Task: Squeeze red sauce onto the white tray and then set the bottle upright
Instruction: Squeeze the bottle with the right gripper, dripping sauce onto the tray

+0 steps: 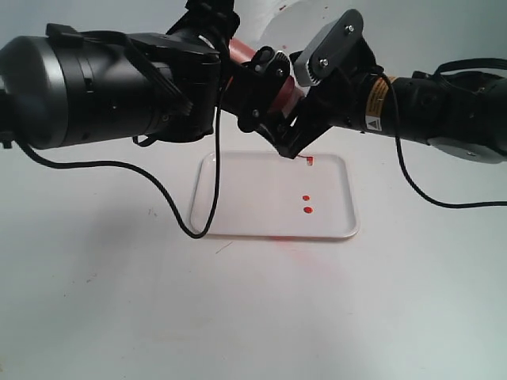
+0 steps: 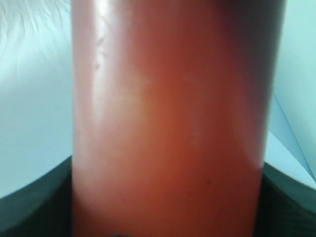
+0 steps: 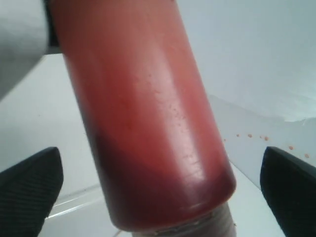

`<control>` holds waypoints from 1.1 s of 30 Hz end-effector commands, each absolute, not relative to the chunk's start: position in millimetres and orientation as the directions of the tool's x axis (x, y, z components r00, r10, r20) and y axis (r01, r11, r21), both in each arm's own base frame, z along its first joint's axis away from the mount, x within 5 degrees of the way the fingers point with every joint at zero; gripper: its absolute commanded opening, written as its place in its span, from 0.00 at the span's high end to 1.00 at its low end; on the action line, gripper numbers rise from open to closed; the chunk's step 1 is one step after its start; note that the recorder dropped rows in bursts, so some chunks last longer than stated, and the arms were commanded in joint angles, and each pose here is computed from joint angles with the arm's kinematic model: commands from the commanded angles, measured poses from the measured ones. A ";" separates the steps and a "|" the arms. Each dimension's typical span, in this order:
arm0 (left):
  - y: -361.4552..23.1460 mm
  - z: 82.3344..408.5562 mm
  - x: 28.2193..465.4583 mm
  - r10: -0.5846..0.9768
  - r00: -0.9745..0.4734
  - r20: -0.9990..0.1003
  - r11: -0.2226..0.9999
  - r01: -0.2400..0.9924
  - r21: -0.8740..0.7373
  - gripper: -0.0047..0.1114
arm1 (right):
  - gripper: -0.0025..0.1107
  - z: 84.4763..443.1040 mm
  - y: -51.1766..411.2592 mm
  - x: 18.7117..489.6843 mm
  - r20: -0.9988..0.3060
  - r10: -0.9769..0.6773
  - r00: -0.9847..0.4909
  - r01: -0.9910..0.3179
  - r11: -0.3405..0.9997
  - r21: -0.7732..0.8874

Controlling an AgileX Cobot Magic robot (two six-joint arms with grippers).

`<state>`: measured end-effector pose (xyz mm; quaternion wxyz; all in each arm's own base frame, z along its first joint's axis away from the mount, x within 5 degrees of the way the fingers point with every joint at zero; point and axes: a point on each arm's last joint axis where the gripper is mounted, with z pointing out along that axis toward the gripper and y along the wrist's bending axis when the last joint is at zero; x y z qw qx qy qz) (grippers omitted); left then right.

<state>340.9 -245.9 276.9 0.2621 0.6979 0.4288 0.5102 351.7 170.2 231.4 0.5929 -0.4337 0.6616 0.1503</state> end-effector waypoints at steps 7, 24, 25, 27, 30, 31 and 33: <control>-243.8 287.1 340.6 0.870 0.089 0.485 -0.487 0.304 0.819 0.96 | 0.35 233.8 172.6 353.3 -0.939 -0.327 0.105 -0.766 0.575 -0.286; -243.8 287.1 340.6 0.869 0.089 0.487 -0.489 0.304 0.817 0.96 | 0.12 229.4 172.3 354.7 -0.875 -0.447 0.185 -0.732 0.531 -0.426; -243.8 287.1 340.6 0.869 0.089 0.487 -0.489 0.304 0.817 0.96 | 0.05 228.8 173.0 354.8 -0.868 -0.457 0.196 -0.728 0.524 -0.441; -243.8 287.1 340.6 0.869 0.089 0.487 -0.489 0.304 0.817 0.96 | 0.05 224.3 177.5 353.7 -0.844 -0.484 0.232 -0.729 0.487 -0.480; -243.8 287.1 340.6 0.869 0.089 0.487 -0.489 0.304 0.817 0.96 | 0.05 215.7 184.3 353.8 -0.797 -0.526 0.297 -0.713 0.433 -0.552; -243.8 287.1 340.6 0.869 0.089 0.487 -0.489 0.304 0.817 0.96 | 0.05 211.8 185.9 354.8 -0.788 -0.535 0.304 -0.706 0.429 -0.564; -243.8 287.1 340.6 0.869 0.089 0.487 -0.489 0.304 0.817 0.96 | 0.05 208.5 190.6 357.3 -0.768 -0.543 0.340 -0.663 0.440 -0.605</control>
